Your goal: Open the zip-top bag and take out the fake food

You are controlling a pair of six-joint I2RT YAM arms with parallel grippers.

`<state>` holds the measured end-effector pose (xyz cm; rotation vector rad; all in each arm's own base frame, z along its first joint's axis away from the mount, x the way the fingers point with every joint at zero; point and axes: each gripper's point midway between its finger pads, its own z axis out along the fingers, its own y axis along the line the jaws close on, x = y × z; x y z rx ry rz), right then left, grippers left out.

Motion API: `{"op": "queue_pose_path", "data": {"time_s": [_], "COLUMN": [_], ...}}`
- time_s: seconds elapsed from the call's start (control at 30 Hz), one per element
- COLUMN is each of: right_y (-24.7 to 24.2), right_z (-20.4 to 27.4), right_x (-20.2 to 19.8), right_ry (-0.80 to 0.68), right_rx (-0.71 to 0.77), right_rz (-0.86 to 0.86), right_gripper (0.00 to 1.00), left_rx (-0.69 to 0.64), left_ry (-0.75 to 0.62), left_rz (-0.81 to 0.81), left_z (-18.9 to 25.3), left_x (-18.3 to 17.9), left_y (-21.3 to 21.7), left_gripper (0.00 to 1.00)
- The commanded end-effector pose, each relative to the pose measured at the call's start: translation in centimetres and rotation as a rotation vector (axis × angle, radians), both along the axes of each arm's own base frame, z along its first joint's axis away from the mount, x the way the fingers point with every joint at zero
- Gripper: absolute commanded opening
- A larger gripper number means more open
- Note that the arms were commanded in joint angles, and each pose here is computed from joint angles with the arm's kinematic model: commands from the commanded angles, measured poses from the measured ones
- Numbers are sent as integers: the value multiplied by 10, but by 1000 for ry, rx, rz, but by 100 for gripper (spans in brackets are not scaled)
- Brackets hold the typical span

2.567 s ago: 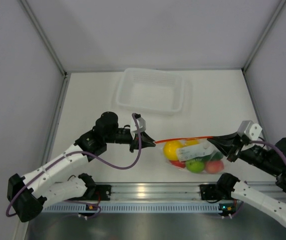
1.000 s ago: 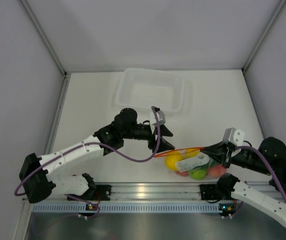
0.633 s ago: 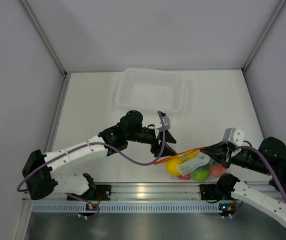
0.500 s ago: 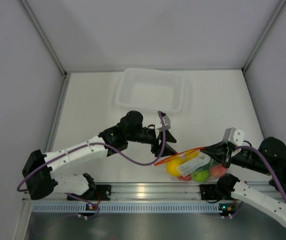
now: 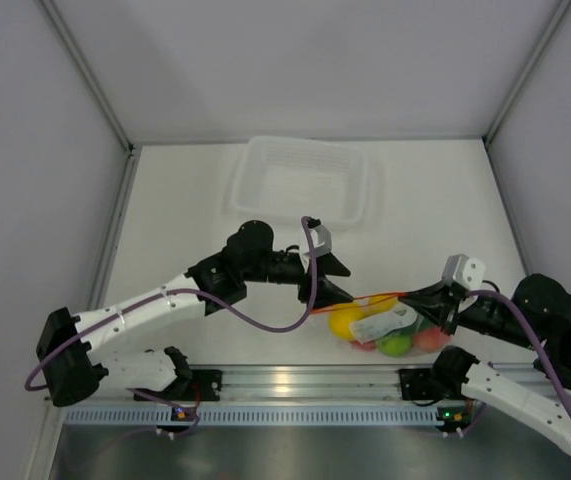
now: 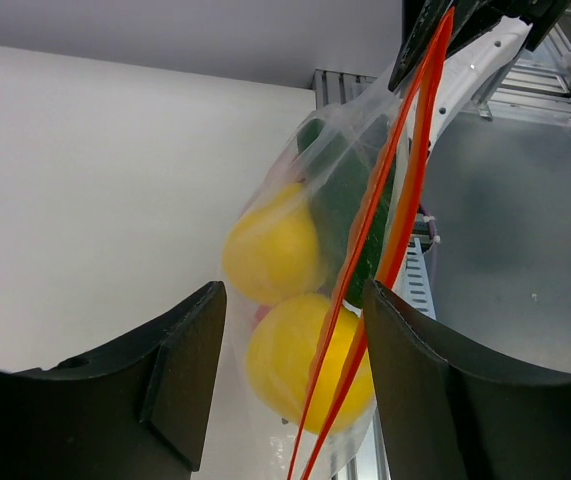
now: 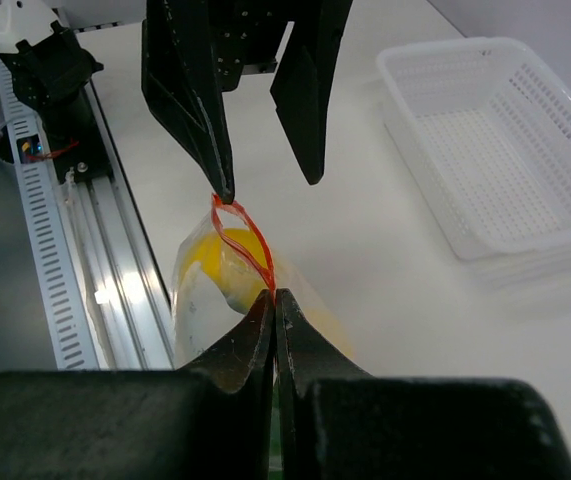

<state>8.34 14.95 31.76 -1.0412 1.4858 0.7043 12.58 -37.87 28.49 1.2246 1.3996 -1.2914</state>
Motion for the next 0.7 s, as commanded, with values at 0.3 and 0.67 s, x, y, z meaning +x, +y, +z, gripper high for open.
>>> {"op": "queue_pose_path", "data": {"time_s": [0.3, 0.67], "right_y": [5, 10], "right_z": [31, 34], "right_x": [1, -5], "right_ry": [-78, -78], "right_rx": [105, 124], "right_rz": [14, 53], "right_gripper": [0, 0], "left_rx": [-48, -34], "left_ry": [-18, -5], "left_rz": [0, -33], "left_z": [8, 1], "left_x": [2, -3], "left_y": [-4, -7], "left_gripper": [59, 59]}}
